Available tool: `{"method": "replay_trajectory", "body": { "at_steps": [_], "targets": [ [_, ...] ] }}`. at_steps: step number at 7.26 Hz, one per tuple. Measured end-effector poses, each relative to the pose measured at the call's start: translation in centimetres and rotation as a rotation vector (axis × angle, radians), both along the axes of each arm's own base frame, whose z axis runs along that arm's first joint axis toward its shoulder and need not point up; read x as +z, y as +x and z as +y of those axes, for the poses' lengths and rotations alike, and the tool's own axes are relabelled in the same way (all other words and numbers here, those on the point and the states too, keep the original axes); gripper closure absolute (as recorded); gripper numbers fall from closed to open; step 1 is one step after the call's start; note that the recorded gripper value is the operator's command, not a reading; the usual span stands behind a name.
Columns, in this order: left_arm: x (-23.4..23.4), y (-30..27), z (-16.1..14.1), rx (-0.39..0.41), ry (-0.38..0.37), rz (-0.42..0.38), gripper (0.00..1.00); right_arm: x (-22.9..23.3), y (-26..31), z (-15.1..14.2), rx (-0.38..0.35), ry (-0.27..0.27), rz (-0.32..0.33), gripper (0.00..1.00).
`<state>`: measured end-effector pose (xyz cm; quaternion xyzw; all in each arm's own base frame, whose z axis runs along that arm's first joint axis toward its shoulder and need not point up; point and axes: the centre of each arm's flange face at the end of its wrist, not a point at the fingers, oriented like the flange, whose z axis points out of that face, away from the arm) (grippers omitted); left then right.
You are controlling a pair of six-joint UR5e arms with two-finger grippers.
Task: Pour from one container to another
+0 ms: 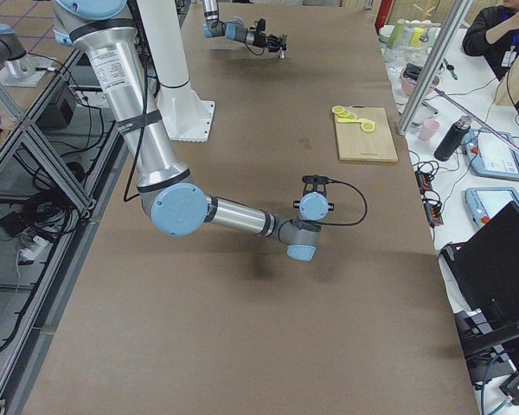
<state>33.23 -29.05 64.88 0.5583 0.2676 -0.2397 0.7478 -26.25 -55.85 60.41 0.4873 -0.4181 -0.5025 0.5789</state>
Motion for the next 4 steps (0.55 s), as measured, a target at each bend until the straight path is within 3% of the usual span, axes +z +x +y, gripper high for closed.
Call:
{"method": "replay_trajectory", "body": {
  "at_steps": [2,4],
  "targets": [
    [0.2,0.2,-0.1,-0.011,-0.013,-0.001,1.0,-0.3,1.8,-0.4,-0.001,-0.002,-0.011,1.0],
    [-0.3,0.3,-0.3,-0.005,-0.017,-0.009,1.0,-0.8,3.8,-0.7,0.017,0.004,-0.021,1.0]
  ]
}}
